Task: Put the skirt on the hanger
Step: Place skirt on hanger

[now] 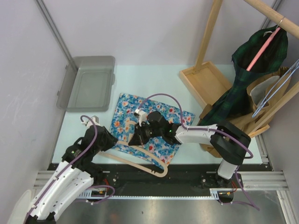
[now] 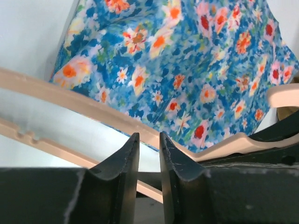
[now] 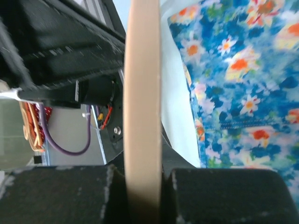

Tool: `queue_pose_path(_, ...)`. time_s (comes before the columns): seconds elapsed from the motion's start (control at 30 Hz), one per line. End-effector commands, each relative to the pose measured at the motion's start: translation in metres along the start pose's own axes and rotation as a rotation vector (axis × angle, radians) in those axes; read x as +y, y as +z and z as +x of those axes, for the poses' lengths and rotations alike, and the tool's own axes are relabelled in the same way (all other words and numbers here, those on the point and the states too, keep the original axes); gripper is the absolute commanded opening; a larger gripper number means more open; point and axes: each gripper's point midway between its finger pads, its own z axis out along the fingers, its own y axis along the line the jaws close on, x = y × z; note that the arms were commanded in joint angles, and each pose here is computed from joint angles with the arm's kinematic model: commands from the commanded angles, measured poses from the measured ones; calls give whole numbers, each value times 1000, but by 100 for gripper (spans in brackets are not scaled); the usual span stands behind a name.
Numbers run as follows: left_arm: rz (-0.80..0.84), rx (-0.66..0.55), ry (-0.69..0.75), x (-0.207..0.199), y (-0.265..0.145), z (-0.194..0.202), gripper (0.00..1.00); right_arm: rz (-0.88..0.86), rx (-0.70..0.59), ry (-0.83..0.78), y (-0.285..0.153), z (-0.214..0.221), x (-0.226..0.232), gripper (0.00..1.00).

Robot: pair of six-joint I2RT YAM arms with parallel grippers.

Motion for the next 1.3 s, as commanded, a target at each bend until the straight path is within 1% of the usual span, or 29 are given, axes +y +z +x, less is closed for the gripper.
queue_pose_path(0.0, -14, -29, -99, 5, 18, 4, 28, -107, -128, -7, 4, -45, 20, 0)
queue_pose_path(0.1, -51, -43, -102, 16, 26, 7, 31, -117, -150, -5, 8, -50, 17, 0)
queue_pose_path(0.2, -113, -55, -101, 29, 32, 8, 36, -87, -135, 8, 11, -44, 6, 0)
queue_pose_path(0.23, -132, -59, -106, 32, 34, 8, 40, -75, -128, -1, 12, -41, 2, 0)
queue_pose_path(0.33, -161, -74, -119, 36, 39, 7, 47, -55, -113, -9, 13, -37, -3, 0)
queue_pose_path(0.5, -227, -137, -118, 49, 43, -2, 52, -48, -116, -16, 14, -37, -7, 0)
queue_pose_path(0.6, -236, -152, -111, 52, 48, -3, 51, -44, -107, -16, 15, -35, -9, 0)
queue_pose_path(0.73, -280, -154, -99, 62, 56, 1, 47, -43, -105, -12, 15, -34, -11, 0)
queue_pose_path(0.77, -312, -171, -93, 68, 57, -1, 46, -44, -103, -12, 15, -34, -13, 0)
queue_pose_path(0.83, -350, -191, -87, 77, 58, -2, 42, -45, -109, -12, 13, -37, -14, 0)
queue_pose_path(0.87, -382, -222, -79, 83, 57, -7, 41, -42, -105, -10, 13, -36, -15, 0)
queue_pose_path(1.0, -408, -281, -79, 83, 53, -22, 36, -27, -90, -13, 10, -33, -19, 0)
queue_pose_path(1.03, -400, -283, -79, 80, 54, -24, 34, -24, -88, -19, 10, -33, -19, 0)
queue_pose_path(1.1, -395, -274, -80, 77, 58, -26, 34, -15, -83, -23, 8, -32, -21, 0)
queue_pose_path(1.17, -390, -265, -80, 75, 63, -26, 39, -14, -86, -26, 6, -32, -21, 0)
queue_pose_path(1.2, -399, -250, -74, 76, 66, -23, 46, -12, -88, -25, 5, -33, -21, 0)
queue_pose_path(1.27, -401, -246, -76, 76, 70, -21, 52, -9, -92, -18, 3, -34, -24, 0)
